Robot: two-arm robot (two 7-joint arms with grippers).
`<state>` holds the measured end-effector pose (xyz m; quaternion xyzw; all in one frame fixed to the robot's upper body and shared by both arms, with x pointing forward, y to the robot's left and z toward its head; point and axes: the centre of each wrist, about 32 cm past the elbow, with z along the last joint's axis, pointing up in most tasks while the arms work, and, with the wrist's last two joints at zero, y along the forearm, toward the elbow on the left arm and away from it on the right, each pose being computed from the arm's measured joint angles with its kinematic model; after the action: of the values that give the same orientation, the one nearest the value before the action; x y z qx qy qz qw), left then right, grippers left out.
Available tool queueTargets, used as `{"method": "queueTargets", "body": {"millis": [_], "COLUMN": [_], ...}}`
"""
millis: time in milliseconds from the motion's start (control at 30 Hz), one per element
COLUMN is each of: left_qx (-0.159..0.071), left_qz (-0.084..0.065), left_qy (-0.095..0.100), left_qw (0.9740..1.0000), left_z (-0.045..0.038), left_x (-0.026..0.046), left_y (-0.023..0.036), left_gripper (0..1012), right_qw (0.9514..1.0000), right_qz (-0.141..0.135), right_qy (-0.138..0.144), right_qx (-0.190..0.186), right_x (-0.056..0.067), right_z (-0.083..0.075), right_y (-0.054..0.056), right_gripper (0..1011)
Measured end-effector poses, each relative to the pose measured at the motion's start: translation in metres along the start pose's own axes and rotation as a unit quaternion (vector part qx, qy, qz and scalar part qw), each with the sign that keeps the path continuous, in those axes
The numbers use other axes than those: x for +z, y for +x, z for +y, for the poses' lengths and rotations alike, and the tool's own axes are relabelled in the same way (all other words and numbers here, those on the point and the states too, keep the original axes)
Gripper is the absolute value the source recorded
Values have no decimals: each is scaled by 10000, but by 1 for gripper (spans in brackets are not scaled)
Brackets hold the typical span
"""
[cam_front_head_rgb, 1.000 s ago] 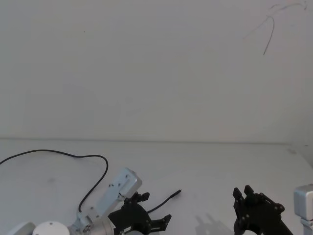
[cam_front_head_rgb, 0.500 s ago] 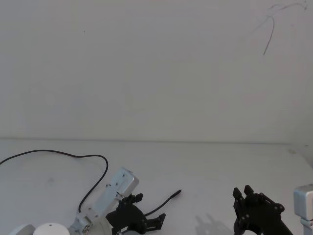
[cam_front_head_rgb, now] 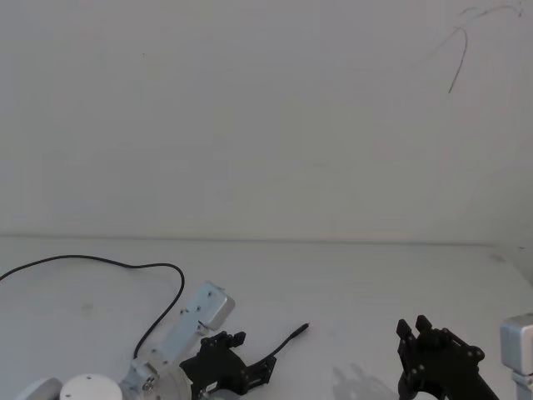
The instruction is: Pick up the data cable with the one hand.
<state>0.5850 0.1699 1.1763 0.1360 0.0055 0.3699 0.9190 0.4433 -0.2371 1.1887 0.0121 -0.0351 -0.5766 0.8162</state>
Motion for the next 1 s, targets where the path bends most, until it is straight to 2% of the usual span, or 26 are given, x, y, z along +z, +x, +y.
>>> {"method": "queueTargets", "body": {"millis": [267, 467, 533, 567, 600, 633, 667, 700, 800, 1000], "left_qx": [-2, -4, -4, -4, -4, -4, -4, -4, -5, -6], "left_qz": [62, 87, 91, 95, 96, 98, 102, 104, 109, 117], "left_qy": [22, 28, 30, 31, 31, 32, 34, 34, 35, 38], "left_qw": [10000, 10000, 10000, 10000, 9999, 9999, 9999, 9999, 9999, 9999], "left_z": [-18, -25, -26, -27, -28, -28, -29, -30, -32, -33], "left_x": [1, 3, 3, 3, 3, 2, 2, 2, 2, 2], "left_y": [11, 15, 16, 16, 16, 17, 17, 17, 17, 18], "left_gripper": [570, 342, 313, 246, 246, 189, 189, 132, 49, 18], "right_qw": [10000, 10000, 10000, 10000, 10000, 10000, 10000, 10000, 10000, 10000], "right_qz": [0, 0, 0, 0, 0, 0, 0, 0, 0, 0], "right_qy": [0, 0, 0, 0, 0, 0, 0, 0, 0, 0], "right_qx": [0, 0, 0, 0, 0, 0, 0, 0, 0, 0], "right_x": [0, 0, 0, 0, 0, 0, 0, 0, 0, 0], "right_z": [0, 0, 0, 0, 0, 0, 0, 0, 0, 0], "right_y": [0, 0, 0, 0, 0, 0, 0, 0, 0, 0], "right_gripper": [251, 251, 251, 251, 251, 251, 251, 251, 251, 251]}}
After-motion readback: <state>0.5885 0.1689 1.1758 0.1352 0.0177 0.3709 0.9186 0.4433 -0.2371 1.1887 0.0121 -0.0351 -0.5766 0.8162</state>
